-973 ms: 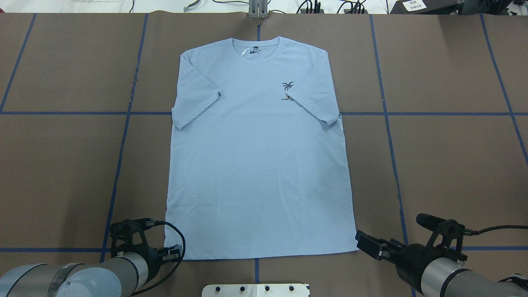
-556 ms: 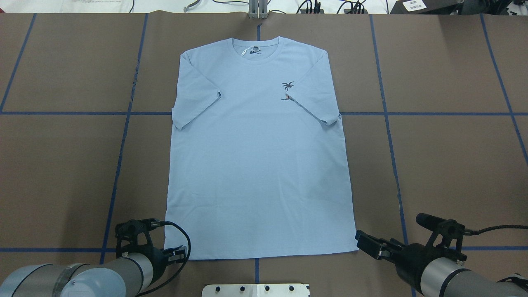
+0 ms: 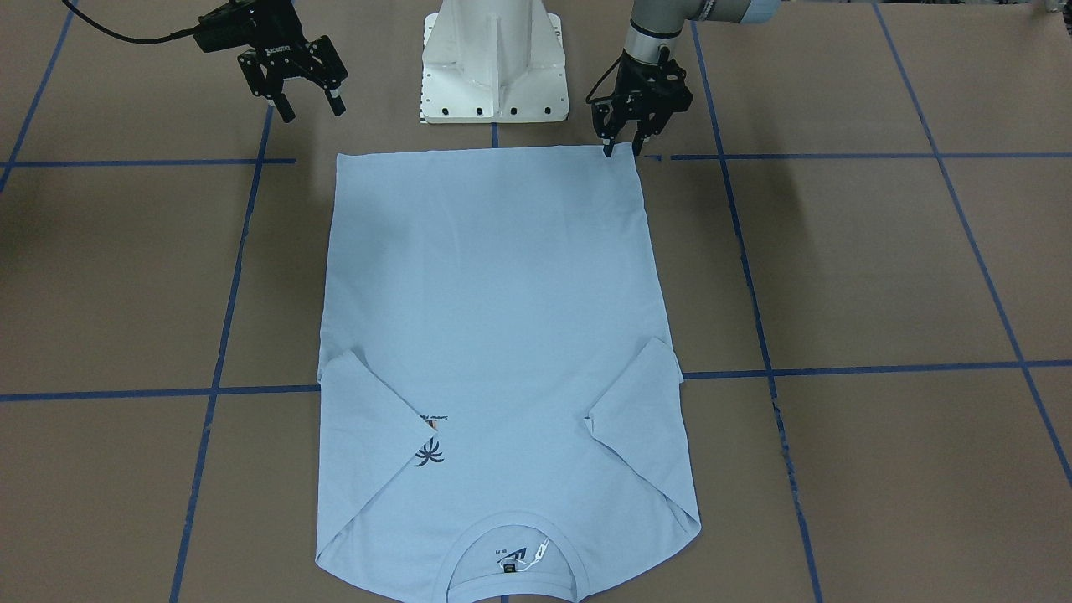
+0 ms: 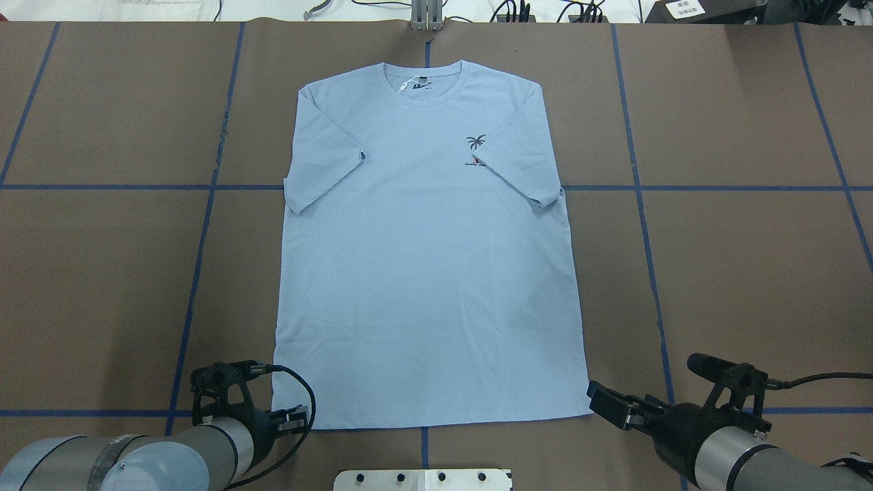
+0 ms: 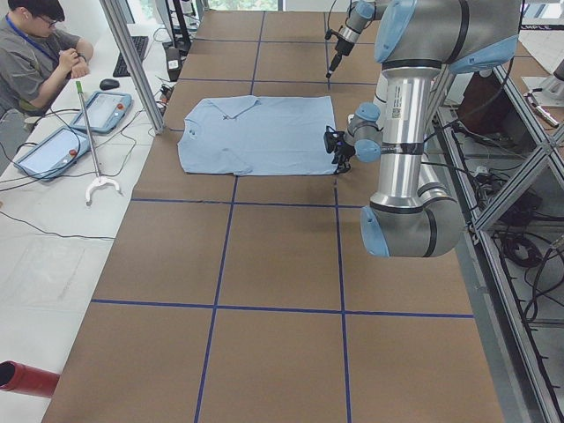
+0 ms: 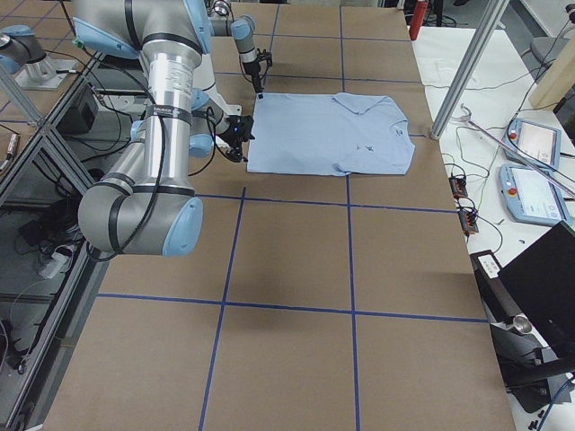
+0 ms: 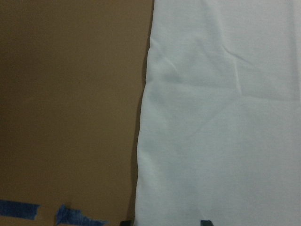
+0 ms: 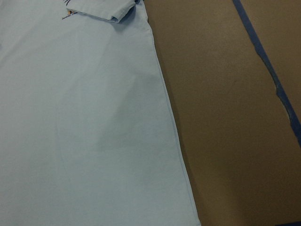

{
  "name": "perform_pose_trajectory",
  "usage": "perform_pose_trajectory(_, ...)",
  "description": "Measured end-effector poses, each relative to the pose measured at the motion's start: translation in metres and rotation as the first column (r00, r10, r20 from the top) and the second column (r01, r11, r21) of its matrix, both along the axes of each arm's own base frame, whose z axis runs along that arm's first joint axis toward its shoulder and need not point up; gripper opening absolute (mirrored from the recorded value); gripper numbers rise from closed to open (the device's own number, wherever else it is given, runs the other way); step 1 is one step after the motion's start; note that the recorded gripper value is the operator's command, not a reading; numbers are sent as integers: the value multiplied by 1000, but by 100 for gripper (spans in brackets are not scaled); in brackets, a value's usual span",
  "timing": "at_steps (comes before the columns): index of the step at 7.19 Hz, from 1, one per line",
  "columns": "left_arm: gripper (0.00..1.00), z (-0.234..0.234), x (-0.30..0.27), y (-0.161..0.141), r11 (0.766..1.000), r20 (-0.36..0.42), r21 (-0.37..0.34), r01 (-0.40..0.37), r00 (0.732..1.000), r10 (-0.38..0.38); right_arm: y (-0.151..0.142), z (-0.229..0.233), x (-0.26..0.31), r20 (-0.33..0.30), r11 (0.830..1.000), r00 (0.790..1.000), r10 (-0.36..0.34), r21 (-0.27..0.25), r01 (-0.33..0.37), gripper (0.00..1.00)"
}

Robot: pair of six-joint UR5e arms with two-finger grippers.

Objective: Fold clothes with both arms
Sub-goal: 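Position both grippers low at the two hem corners, then close both grippers on the hem corners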

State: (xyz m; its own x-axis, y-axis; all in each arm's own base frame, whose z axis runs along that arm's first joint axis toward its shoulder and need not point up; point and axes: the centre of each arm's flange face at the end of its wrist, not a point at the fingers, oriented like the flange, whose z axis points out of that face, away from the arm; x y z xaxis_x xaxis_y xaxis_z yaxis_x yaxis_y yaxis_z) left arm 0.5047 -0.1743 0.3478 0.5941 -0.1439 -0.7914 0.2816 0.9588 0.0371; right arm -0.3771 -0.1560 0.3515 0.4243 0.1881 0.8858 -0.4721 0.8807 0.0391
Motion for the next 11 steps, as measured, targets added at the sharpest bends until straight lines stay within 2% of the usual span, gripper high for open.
perform_pose_trajectory(3,0,1,0,1,1000,3,-1,-1,1000,1,1,2,-1,-5,1000,1000,-1,0,1,97)
perform_pose_trajectory(6,0,-7,-4,-1,1000,-13,2,6,1000,-6,0,8,-17,-3,1000,1000,27,-5,-27,84)
perform_pose_trajectory(9,0,-30,-17,-13,999,-64,4,39,997,-39,1,25,-39,-15,996,997,73,-57,-74,83)
perform_pose_trajectory(11,0,-41,-25,-16,999,-91,10,54,994,-53,3,18,-60,-28,993,996,85,-77,-87,76)
